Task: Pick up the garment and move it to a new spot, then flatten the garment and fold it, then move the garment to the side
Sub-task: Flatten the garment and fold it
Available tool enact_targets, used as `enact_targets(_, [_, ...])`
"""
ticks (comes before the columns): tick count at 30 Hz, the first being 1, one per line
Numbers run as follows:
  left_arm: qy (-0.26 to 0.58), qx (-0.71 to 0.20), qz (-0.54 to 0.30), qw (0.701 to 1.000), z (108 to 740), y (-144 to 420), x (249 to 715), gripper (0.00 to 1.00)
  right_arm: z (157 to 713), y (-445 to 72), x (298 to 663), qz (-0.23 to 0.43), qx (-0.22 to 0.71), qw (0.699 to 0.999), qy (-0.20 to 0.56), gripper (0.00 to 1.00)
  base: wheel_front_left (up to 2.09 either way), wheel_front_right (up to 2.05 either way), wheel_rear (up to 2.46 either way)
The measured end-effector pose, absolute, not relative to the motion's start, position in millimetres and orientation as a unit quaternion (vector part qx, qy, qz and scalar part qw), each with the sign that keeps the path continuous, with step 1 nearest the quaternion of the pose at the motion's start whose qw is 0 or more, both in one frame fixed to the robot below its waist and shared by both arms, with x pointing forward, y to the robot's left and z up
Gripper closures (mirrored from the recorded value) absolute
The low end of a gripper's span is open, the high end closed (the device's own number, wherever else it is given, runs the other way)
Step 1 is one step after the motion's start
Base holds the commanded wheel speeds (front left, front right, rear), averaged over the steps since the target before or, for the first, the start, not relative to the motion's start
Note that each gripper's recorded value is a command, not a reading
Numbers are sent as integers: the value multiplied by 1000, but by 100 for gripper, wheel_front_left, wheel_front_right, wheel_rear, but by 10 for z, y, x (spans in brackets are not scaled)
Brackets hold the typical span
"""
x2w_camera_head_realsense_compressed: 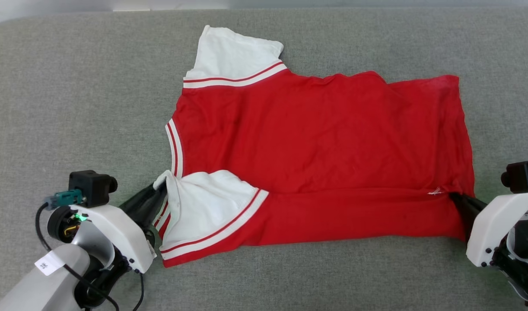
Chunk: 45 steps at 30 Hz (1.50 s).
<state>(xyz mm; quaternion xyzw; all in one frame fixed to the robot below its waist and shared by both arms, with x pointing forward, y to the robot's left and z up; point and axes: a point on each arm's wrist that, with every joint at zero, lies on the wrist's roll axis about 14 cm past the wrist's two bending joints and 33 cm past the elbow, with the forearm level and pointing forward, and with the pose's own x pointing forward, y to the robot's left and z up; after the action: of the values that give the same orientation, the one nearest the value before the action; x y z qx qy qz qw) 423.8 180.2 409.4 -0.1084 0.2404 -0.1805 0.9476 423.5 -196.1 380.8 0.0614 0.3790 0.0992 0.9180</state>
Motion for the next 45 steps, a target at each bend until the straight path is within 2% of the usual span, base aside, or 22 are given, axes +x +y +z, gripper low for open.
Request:
enact_targets(7, [218, -112, -151, 958, 4164, 1877, 4246, 0, 4002, -1996, 4249, 107, -10, 928, 358, 0, 0, 0, 0])
enact_targets(12, [209, -141, -106, 962, 4226, 1969, 4161, 0, 4190, -1972, 4186, 104, -19, 932, 347, 0, 0, 0, 0])
enact_targets(17, [188, -123, -79, 971, 4356, 2044, 4058, 0, 4328, -2096, 4049, 76, -32, 933, 350, 0, 0, 0, 0])
enact_targets(22, [233, -119, -72, 963, 4263, 2001, 3774, 0, 4352, -2097, 3854, 62, -26, 927, 368, 0, 0, 0, 0])
enact_targets(28, [327, -124, -88, 933, 4120, 1758, 3317, 0, 4368, -2131, 3630, 35, -10, 922, 386, 0, 0, 0, 0])
enact_targets(45, [389, -122, -68, 911, 3756, 1745, 3368, 0, 4230, -2190, 3599, 15, 3, 915, 403, 0, 0, 0, 0])
